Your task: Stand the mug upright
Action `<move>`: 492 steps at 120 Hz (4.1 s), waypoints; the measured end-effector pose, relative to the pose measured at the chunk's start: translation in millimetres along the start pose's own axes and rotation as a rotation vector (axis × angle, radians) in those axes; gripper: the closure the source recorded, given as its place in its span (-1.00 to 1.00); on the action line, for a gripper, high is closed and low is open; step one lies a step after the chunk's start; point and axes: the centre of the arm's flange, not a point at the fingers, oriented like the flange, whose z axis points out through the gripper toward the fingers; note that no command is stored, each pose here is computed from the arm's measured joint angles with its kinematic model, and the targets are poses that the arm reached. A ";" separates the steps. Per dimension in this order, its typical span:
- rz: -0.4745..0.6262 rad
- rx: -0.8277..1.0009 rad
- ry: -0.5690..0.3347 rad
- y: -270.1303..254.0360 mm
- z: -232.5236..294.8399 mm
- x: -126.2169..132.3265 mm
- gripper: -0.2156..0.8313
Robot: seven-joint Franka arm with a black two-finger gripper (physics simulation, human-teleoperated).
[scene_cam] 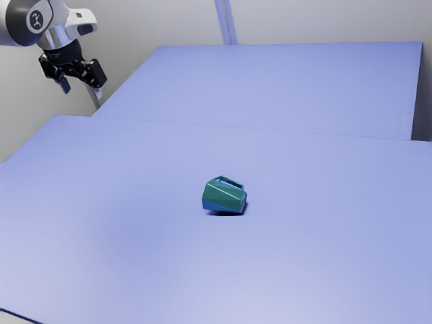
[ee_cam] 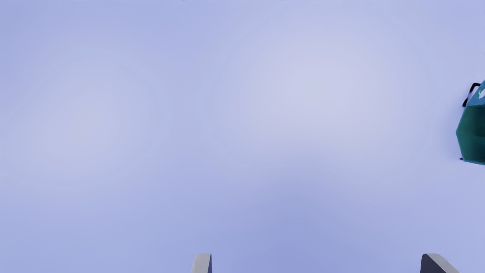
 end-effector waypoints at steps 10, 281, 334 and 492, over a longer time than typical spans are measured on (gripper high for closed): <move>0.010 -0.008 0.003 1.0 1.4 1.4 -0.59; -0.363 -0.989 -0.373 192.0 355.4 58.3 0.32; -0.327 -0.967 -0.316 219.9 334.4 71.9 0.86; -0.035 -0.124 -0.057 163.2 250.2 -34.3 0.91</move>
